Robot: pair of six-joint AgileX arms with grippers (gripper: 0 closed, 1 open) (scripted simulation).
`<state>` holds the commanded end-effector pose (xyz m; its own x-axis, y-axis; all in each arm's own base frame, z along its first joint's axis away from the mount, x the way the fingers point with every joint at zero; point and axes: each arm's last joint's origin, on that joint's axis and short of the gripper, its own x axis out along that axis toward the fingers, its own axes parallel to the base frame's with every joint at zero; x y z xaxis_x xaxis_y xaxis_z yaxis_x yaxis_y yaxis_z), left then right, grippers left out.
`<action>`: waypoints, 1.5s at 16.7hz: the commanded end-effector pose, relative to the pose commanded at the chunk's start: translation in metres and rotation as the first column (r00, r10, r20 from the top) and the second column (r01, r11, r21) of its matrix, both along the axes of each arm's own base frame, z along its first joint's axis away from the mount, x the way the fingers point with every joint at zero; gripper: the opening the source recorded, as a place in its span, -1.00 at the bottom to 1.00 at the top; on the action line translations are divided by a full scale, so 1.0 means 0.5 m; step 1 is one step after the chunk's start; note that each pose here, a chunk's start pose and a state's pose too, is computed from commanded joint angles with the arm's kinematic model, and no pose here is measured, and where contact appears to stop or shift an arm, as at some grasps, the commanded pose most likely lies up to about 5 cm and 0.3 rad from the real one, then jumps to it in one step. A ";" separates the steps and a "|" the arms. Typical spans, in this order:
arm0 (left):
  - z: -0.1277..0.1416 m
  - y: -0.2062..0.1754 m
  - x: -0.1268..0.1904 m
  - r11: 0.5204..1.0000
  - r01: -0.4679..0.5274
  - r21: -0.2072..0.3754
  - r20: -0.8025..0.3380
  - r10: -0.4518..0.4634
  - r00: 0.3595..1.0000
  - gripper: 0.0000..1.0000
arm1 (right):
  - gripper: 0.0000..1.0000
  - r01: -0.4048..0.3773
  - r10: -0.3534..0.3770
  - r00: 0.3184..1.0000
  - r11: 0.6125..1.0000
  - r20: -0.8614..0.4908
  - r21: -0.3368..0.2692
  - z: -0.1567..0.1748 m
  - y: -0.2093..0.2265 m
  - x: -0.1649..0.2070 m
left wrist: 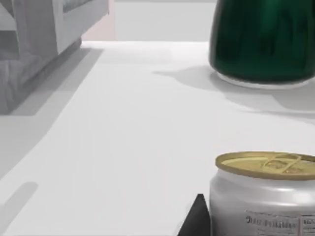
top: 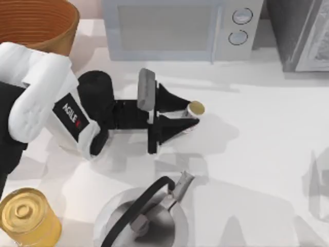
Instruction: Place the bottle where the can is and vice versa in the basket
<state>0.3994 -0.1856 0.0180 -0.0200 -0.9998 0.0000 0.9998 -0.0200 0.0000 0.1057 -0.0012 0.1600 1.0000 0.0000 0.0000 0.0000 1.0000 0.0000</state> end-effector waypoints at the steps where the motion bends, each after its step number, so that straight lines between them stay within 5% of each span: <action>1: 0.000 0.000 0.000 1.000 0.000 0.000 0.000 0.000 1.000 -1.00 | 1.00 0.000 0.000 1.000 1.000 0.000 0.000 0.000 0.000 0.000; 5: 0.000 0.000 0.000 1.000 0.000 0.000 0.000 0.000 1.000 -1.00 | 1.00 0.000 0.000 1.000 1.000 0.000 0.000 0.000 0.000 0.000; 18: 0.000 0.000 0.000 1.000 0.000 0.000 0.000 0.000 1.000 0.96 | 1.00 0.000 0.000 1.000 1.000 0.000 0.000 0.000 0.000 0.000; 25: 0.000 0.000 0.000 1.000 0.000 0.000 0.000 0.000 1.000 1.00 | 1.00 0.000 0.000 1.000 1.000 0.000 0.000 0.000 0.000 0.000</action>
<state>0.3994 -0.1856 0.0180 -0.0200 -0.9998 0.0000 0.9998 -0.0200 0.0000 0.1057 -0.0012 0.1600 1.0000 0.0000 0.0000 0.0000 1.0000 0.0000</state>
